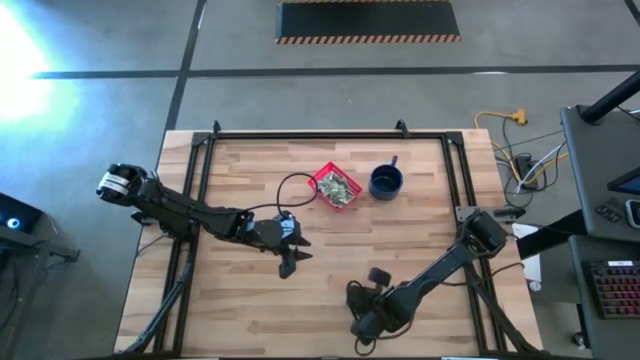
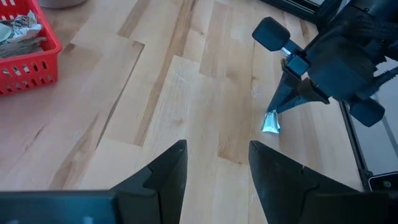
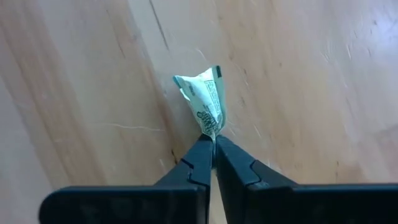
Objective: Pick and place Stevia / Truvia into bins
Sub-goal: Put the stevia packet into the red basket
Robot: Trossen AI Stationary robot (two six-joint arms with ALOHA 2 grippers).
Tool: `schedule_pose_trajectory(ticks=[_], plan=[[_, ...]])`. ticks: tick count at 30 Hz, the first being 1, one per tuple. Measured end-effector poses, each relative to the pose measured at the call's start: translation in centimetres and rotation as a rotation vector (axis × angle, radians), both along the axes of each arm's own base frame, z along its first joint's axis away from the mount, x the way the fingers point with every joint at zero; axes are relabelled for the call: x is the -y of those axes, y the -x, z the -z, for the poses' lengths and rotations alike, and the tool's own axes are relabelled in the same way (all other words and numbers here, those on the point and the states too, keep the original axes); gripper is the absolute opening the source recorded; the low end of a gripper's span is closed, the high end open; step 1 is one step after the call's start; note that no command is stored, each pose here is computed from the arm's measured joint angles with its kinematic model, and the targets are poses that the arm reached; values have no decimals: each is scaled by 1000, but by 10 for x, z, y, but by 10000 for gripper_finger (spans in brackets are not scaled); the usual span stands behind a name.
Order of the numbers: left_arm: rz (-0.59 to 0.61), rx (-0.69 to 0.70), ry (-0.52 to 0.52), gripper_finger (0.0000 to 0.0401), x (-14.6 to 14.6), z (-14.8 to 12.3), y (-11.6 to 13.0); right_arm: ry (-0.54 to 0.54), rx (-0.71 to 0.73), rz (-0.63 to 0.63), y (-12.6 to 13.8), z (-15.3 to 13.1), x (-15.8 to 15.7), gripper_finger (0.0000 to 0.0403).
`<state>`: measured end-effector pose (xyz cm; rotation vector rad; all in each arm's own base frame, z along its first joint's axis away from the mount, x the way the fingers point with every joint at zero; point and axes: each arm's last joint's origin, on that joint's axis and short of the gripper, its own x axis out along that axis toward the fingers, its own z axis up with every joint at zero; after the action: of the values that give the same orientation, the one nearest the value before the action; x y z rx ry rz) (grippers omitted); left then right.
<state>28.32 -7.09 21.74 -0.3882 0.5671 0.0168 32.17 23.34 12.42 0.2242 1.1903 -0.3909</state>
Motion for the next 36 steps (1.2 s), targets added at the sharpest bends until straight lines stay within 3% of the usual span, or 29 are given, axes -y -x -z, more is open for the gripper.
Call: schedule_pose_trajectory(ticks=[21,29,36], plan=[[20,-7,-2,155,5,1,2,197,180,-10,-1,-44,14,8],[25,-2,10,155,9,0,2,413,159,60,-15,-65,71,8],[19,-1,69,155,17,-1,4,487,57,139,-42,-69,150,8]])
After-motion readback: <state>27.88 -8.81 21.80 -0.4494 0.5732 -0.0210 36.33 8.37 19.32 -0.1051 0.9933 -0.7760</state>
